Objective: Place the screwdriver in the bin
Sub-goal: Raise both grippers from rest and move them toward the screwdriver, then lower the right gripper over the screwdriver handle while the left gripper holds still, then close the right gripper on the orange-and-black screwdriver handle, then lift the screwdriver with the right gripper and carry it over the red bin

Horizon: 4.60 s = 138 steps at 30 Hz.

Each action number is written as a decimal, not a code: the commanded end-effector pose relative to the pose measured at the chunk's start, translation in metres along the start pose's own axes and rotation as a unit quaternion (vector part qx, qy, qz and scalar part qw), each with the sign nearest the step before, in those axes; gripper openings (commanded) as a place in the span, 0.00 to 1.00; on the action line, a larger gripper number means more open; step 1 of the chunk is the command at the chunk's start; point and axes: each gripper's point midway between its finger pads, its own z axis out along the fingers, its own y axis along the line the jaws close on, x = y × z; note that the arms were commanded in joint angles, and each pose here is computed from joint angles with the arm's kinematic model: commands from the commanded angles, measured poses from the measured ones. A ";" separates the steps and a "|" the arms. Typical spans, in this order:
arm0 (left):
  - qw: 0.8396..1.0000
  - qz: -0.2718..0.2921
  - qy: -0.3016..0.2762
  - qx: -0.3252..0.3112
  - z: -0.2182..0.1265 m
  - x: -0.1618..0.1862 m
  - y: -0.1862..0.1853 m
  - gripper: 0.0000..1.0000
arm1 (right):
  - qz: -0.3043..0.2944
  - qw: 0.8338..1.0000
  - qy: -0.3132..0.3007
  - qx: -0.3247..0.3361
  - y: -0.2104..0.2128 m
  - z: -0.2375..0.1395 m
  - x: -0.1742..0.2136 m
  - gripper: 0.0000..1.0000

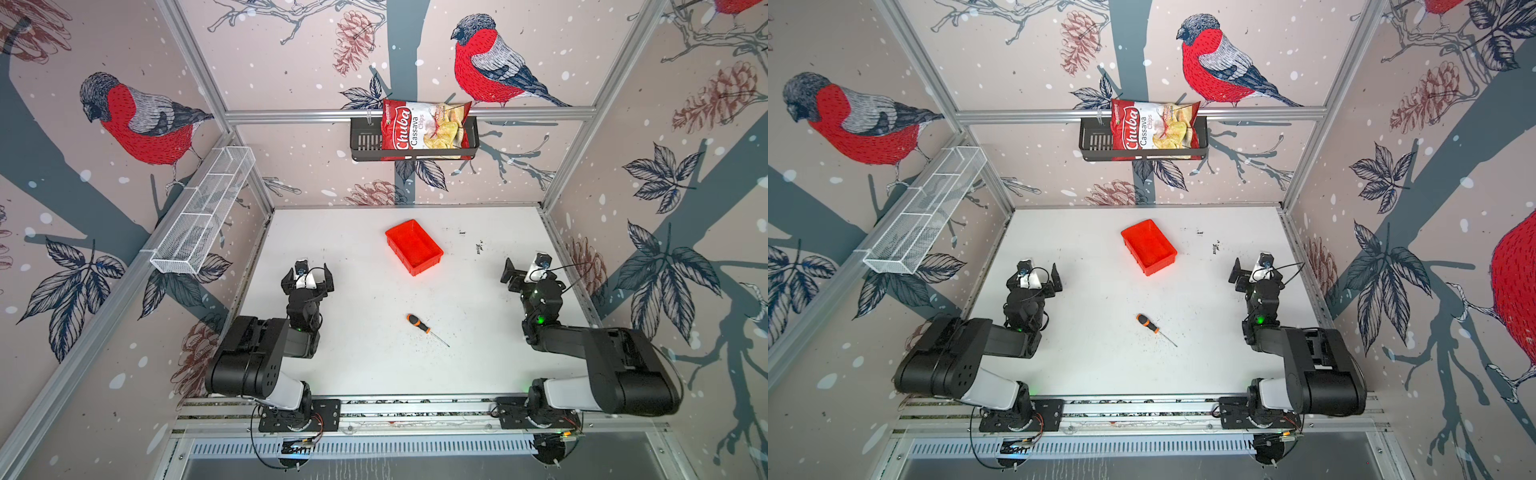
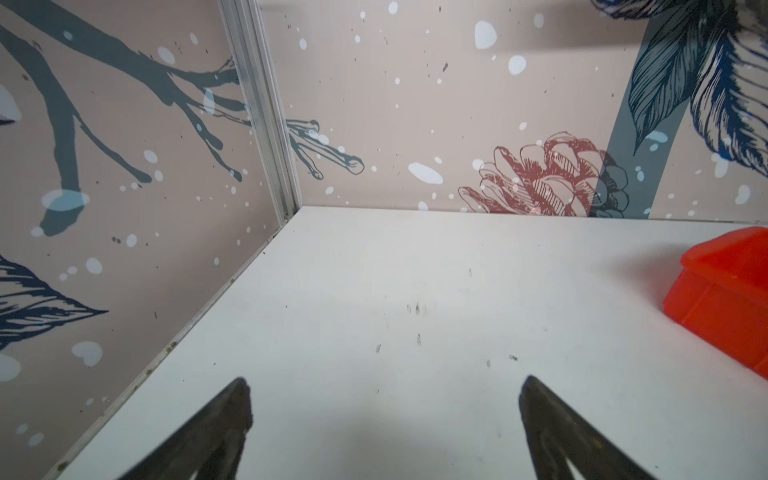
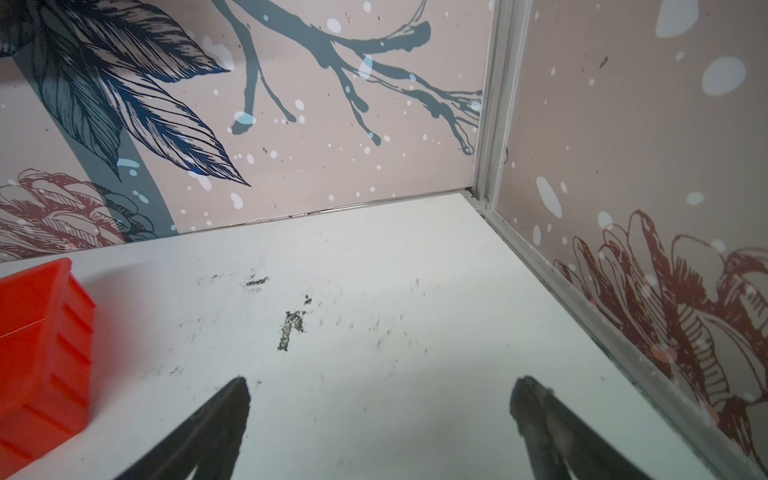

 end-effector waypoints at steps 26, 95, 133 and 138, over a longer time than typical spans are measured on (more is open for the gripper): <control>0.911 0.155 0.023 0.382 -0.098 -0.026 -0.132 0.99 | -0.074 0.961 0.101 -0.248 0.161 -0.070 -0.018 1.00; 0.901 0.153 0.051 0.403 -0.135 0.010 -0.125 0.99 | -0.237 0.809 0.374 -0.387 0.286 -0.148 0.157 0.31; 0.890 0.142 0.041 0.431 -0.134 -0.015 -0.146 0.99 | -0.163 0.878 0.274 -0.357 0.293 -0.094 0.061 0.10; 0.885 0.143 0.037 0.441 -0.135 -0.019 -0.157 0.99 | -0.162 0.890 0.247 -0.347 0.293 -0.070 0.037 0.11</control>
